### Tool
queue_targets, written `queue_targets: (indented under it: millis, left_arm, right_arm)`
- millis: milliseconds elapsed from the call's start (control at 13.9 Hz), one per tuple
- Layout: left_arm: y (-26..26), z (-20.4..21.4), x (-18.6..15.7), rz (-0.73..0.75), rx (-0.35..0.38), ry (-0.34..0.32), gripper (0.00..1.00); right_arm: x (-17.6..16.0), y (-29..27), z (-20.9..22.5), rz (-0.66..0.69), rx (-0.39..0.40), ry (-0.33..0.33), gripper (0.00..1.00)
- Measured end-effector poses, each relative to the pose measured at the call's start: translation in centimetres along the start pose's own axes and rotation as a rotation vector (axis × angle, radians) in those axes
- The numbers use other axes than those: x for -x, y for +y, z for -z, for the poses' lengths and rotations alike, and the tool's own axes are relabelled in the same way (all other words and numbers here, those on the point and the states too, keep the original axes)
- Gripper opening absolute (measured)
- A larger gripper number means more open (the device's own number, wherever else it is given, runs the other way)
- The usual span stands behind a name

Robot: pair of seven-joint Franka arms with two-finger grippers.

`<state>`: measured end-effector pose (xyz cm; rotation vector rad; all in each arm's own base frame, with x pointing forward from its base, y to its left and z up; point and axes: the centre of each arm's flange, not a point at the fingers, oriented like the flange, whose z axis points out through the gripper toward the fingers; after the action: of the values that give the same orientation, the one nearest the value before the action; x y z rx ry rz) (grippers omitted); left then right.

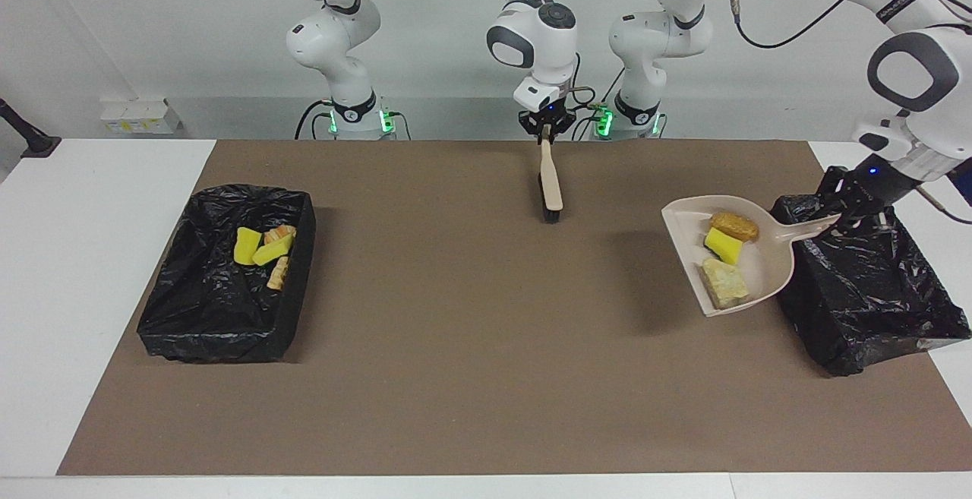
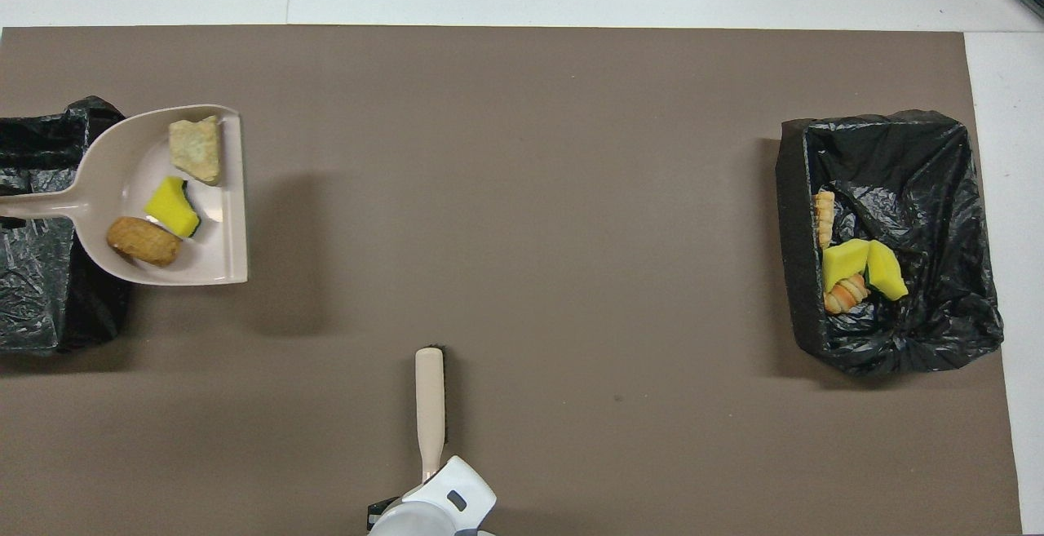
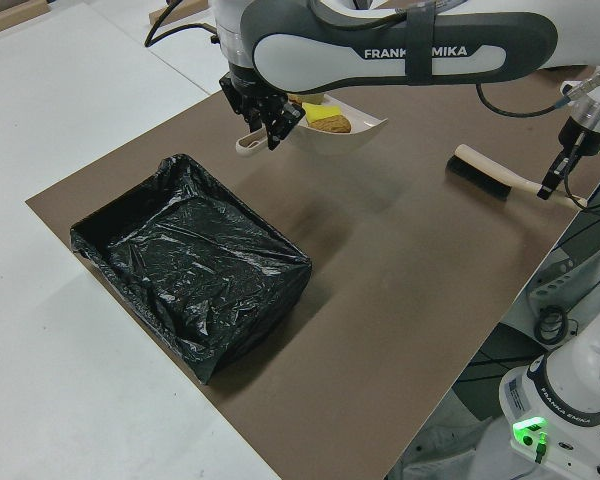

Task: Sweep and dump trash in bin
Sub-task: 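Tip the dustpan into the left bin with the left gripper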

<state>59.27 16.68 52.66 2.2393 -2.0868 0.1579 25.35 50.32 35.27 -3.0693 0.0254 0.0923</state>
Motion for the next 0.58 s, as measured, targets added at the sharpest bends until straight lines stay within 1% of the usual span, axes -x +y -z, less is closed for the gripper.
queue_targets:
  millis: [144, 289, 433, 577]
  left_arm:
    - [0.7, 3.0, 4.0, 0.034, -0.019, -0.100, 0.33]
    - [1.1, 5.0, 7.0, 0.045, -0.026, -0.194, 0.33]
    - [0.8, 6.7, 8.2, 0.035, -0.024, -0.305, 0.33]
    - [0.2, 8.2, 8.1, 0.003, -0.018, -0.448, 0.33]
  right_arm:
    - [-0.3, 0.1, 0.0, -0.012, -0.006, -0.005, 0.25]
    - [-0.6, 0.4, -0.1, -0.027, -0.008, -0.011, 0.25]
    - [-1.0, 0.7, -0.2, -0.038, -0.008, -0.014, 0.26]
    - [-1.5, 0.9, -0.1, -0.046, -0.008, -0.014, 0.26]
